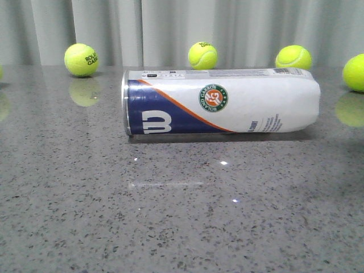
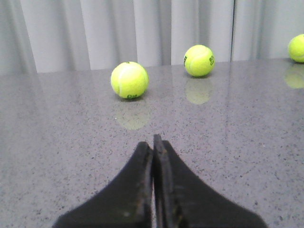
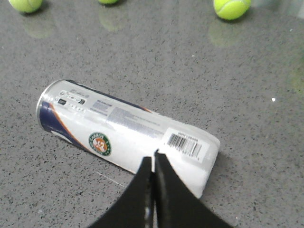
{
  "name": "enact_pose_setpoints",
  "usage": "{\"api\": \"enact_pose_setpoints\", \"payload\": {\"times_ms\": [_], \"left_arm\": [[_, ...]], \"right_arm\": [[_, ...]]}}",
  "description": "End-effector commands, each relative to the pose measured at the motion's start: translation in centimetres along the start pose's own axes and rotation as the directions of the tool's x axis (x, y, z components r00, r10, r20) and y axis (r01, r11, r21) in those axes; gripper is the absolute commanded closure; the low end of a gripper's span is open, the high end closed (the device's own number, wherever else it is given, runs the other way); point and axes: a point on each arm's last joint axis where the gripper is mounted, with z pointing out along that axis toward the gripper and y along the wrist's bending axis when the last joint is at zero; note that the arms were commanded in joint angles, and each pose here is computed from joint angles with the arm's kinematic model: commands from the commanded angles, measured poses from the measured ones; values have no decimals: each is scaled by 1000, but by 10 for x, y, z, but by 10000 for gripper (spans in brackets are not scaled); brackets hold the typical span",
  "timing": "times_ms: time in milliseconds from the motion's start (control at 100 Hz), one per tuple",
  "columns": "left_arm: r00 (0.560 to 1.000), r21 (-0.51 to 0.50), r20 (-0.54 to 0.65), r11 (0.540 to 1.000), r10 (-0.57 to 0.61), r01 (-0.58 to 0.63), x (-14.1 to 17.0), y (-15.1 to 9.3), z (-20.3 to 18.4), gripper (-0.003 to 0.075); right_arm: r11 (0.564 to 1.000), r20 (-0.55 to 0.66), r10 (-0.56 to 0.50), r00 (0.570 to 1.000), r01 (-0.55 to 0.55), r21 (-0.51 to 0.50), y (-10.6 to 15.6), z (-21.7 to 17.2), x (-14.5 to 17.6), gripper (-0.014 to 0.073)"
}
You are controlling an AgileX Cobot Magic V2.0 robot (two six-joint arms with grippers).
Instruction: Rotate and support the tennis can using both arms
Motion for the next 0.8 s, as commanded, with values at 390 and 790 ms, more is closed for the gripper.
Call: {"api": "enact_pose_setpoints", "payload": {"times_ms": [390, 790], "left_arm": [[993, -15, 117, 1000, 7, -5, -44, 4, -9, 739], [906, 26, -424, 1000, 21, -11, -98, 10, 17, 739]], "right_arm": [[1000, 380, -3, 925, 7, -9, -2, -88, 67, 664], [1000, 343, -7, 939, 15, -20, 0, -97, 79, 664]]}}
